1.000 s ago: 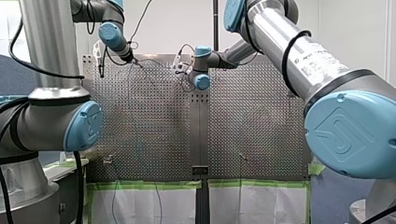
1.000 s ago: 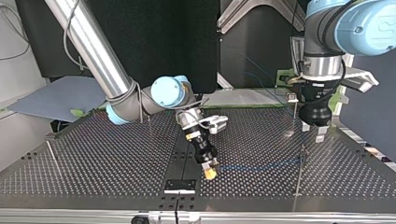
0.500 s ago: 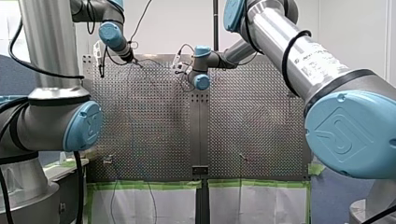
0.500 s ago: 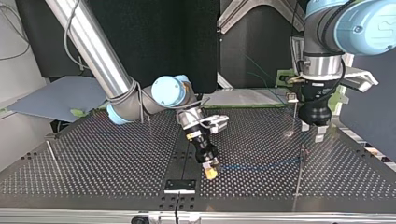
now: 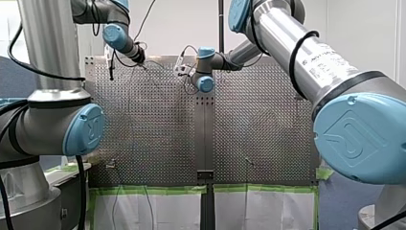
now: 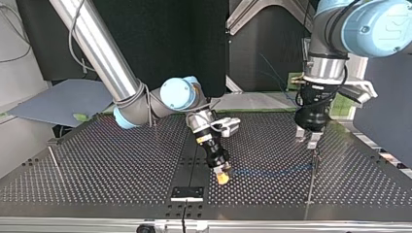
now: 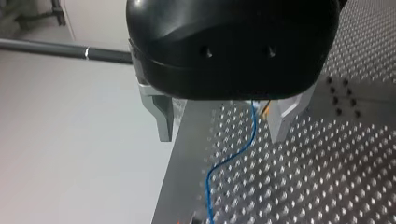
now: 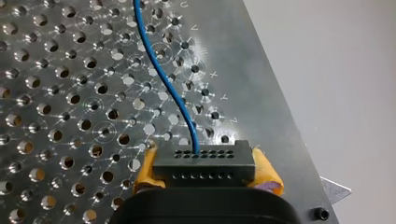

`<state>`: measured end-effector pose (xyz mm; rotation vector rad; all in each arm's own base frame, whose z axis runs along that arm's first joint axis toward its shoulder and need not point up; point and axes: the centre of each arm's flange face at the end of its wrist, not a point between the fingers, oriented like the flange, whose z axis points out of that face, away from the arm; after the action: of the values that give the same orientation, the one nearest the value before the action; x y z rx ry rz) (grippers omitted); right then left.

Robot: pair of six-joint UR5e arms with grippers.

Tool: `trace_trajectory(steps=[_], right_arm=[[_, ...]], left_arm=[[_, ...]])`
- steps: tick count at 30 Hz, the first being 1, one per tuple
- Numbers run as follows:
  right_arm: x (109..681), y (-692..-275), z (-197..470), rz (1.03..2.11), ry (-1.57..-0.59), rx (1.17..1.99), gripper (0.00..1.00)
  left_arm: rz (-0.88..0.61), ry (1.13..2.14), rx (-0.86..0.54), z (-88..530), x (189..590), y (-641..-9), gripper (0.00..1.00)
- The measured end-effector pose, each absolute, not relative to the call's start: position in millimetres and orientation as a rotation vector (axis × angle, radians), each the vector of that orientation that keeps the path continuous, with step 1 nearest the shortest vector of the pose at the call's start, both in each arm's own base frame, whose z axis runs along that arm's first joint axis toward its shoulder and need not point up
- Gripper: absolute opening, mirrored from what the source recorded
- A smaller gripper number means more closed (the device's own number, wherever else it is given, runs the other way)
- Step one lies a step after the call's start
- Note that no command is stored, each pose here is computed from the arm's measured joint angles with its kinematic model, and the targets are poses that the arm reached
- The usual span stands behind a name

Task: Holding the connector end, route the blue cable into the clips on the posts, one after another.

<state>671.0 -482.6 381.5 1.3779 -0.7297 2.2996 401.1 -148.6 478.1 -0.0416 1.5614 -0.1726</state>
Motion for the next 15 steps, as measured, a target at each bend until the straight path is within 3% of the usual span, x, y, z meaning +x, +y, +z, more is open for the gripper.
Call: trace_trajectory(steps=[15], right_arm=[[670.2, -481.9, 381.4, 2.288, -0.733, 1.389, 0.00]], left_arm=[[-0.246, 1.563, 0.064, 483.4, 429.7, -191.4, 0.99]])
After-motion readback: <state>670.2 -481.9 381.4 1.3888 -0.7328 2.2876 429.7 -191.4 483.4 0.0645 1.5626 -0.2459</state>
